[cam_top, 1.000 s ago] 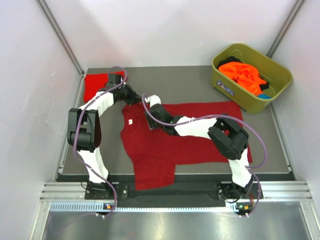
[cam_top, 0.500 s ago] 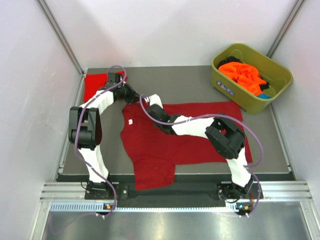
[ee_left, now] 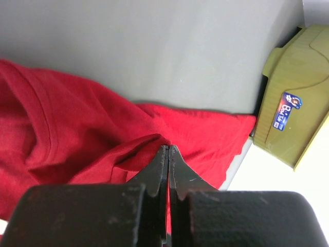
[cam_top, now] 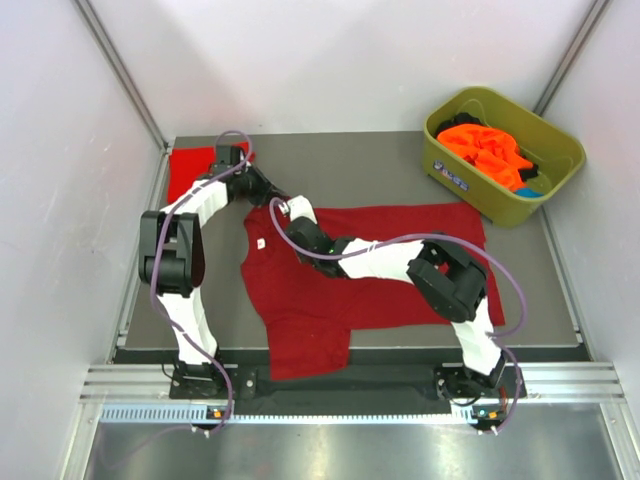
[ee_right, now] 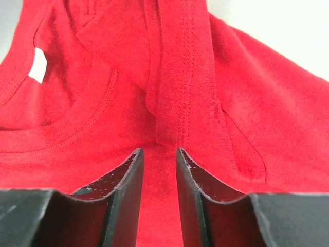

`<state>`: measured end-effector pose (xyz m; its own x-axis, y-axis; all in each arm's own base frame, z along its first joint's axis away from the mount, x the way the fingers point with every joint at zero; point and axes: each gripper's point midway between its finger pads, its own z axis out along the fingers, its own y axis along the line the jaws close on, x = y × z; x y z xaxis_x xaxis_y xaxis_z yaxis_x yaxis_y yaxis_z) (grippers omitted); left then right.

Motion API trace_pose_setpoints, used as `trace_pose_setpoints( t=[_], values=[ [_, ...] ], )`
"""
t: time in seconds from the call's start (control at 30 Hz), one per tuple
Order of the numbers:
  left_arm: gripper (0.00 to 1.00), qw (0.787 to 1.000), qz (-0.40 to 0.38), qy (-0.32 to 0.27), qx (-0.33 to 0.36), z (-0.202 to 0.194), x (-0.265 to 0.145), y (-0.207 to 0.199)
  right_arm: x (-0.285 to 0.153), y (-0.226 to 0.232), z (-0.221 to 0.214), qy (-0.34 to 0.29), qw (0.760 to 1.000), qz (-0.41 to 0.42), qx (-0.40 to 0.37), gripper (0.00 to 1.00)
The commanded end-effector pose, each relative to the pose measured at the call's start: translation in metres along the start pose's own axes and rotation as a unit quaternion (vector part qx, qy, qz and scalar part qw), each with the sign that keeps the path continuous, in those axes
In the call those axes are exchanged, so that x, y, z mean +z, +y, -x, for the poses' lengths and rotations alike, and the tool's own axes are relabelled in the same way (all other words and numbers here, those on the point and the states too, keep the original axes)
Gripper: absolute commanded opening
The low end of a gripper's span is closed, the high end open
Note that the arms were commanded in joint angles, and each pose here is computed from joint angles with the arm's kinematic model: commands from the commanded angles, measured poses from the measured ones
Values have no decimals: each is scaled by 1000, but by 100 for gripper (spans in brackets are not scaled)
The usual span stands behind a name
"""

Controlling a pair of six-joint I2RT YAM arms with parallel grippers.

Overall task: Fold and stack the t-shirts
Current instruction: Fold the tshirt

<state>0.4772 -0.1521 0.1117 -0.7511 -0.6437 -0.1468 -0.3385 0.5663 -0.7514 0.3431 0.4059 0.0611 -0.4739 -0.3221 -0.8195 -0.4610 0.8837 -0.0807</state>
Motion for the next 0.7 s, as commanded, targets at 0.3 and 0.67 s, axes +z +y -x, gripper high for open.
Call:
trace_pose_setpoints(
  t=[0.3,0.67],
  values=[
    [0,999,-34,-9,16,18,10,-16,24,8,9,2,999,-39,-20,41],
    [0,999,-29,-12,20,20,9,-15,14,-27,13,-5,994,-111,-19,20]
  ],
)
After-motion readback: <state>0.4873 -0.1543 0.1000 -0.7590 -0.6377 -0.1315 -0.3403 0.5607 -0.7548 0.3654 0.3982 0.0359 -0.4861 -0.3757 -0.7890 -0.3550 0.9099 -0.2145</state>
